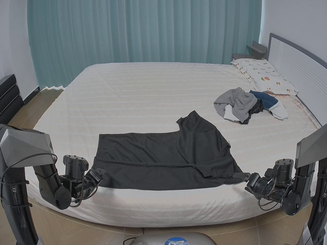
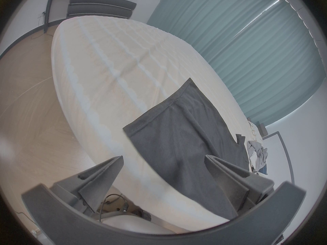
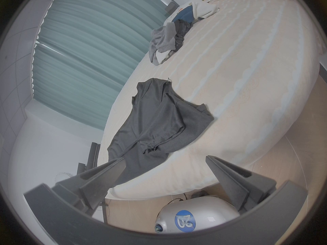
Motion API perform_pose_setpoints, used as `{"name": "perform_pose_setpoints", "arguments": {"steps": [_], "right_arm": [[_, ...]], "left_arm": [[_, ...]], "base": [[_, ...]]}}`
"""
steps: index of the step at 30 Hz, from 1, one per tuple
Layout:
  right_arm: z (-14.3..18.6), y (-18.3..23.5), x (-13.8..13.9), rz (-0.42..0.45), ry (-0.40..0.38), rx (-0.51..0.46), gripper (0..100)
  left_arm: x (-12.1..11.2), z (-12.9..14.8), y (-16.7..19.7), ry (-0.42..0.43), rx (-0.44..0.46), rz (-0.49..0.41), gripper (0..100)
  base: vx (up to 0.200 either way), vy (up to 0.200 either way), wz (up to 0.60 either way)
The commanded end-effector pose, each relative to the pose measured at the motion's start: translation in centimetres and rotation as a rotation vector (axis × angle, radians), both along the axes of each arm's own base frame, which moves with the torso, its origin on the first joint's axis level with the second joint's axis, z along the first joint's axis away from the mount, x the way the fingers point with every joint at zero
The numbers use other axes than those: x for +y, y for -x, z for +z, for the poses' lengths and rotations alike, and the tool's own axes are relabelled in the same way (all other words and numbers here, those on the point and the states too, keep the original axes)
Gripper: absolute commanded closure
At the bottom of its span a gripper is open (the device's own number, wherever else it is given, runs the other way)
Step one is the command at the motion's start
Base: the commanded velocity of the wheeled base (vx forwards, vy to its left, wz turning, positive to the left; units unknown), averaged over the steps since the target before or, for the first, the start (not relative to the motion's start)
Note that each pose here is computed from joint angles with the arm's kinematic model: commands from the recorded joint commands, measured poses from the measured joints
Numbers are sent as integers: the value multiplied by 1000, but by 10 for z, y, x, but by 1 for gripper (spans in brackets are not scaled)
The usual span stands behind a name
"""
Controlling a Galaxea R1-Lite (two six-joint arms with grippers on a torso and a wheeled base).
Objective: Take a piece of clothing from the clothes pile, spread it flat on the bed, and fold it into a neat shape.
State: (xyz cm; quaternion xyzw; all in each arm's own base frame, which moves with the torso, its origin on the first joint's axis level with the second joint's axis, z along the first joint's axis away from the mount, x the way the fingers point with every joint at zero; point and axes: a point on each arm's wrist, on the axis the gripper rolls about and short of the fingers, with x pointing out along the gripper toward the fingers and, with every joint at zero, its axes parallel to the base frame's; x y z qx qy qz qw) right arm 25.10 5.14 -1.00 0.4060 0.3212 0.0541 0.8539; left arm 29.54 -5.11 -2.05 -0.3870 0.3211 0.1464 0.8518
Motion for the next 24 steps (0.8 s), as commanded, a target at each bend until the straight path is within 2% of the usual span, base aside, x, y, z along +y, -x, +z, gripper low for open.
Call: {"name": "perform_pose_setpoints", "arguments": {"steps": [1, 6, 15, 16, 21, 24], "right_arm": [[-4, -1, 4, 5, 5, 2, 0], [-9, -2, 7, 1, 21, 14, 0], [-14, -9, 10, 0, 24, 6, 0], [-15, -10, 10, -3, 27, 7, 0], [-29, -26, 13, -58, 66, -10, 0], [-33, -32, 23, -38, 69, -19, 0]], "left_arm": [[-1, -16, -7, -55, 25, 3, 0], [0, -22, -6, -110, 41, -20, 0], [3, -24, -18, -116, 19, 6, 0], [3, -24, -17, -118, 20, 8, 100], [5, -24, -13, -121, 31, 22, 100], [6, -24, -13, -119, 30, 29, 100]], "base": [[0, 0, 0], [0, 0, 0], [0, 0, 0], [0, 0, 0], [0, 0, 0], [0, 0, 0]]}}
